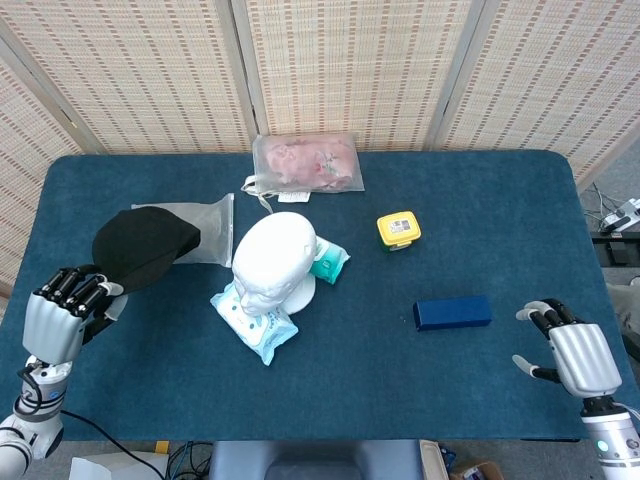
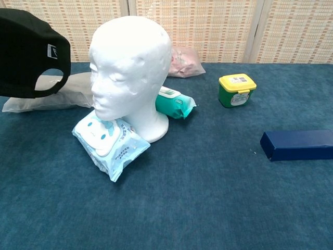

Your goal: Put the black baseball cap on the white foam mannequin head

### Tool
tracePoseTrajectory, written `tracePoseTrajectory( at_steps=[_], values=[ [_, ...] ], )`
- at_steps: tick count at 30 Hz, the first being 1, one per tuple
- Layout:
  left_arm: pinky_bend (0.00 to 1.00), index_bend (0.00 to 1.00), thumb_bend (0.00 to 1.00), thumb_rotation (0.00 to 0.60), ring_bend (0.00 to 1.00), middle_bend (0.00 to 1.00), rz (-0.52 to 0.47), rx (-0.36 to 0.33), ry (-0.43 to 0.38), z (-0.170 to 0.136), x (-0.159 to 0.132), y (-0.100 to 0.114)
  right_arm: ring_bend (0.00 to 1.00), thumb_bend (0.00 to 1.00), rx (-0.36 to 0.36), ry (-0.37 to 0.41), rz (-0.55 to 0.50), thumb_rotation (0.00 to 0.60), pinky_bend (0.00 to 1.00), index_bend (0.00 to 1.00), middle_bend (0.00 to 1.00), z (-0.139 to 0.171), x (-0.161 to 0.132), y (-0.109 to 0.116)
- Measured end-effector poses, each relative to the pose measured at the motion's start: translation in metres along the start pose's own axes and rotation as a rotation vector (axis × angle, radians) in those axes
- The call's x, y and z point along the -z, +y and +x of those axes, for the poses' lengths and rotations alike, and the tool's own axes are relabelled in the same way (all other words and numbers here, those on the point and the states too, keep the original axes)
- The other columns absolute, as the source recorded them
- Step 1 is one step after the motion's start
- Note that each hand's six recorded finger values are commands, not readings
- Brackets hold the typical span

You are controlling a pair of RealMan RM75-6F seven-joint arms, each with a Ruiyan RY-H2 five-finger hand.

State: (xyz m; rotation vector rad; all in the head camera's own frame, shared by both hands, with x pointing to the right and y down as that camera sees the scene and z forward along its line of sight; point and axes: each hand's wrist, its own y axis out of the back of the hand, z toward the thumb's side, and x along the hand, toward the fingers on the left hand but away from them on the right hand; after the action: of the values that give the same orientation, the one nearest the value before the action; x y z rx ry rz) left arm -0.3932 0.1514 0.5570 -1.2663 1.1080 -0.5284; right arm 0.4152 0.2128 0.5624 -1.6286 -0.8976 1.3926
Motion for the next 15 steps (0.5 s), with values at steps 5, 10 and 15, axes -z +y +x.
tracePoseTrajectory(
  at_steps=[5,10,15],
  values=[
    [0.56,0.72,0.49,0.600,0.44,0.70,-0.003,-0.031,-0.006,0.012,0.000,0.004,0.23,0.12,-0.001,0.001,0.004,0.600,0.57,0.37,0.32,0.000,-0.001,-0.001],
    [0.56,0.72,0.49,0.600,0.44,0.70,-0.005,-0.056,-0.011,0.022,-0.002,0.009,0.23,0.12,-0.003,-0.001,0.007,0.600,0.57,0.37,0.32,-0.001,-0.001,-0.001],
    [0.56,0.72,0.49,0.600,0.44,0.70,-0.007,-0.075,-0.027,0.032,-0.009,0.012,0.23,0.12,-0.003,-0.003,0.007,0.600,0.57,0.37,0.32,-0.001,0.000,-0.001]
  ],
)
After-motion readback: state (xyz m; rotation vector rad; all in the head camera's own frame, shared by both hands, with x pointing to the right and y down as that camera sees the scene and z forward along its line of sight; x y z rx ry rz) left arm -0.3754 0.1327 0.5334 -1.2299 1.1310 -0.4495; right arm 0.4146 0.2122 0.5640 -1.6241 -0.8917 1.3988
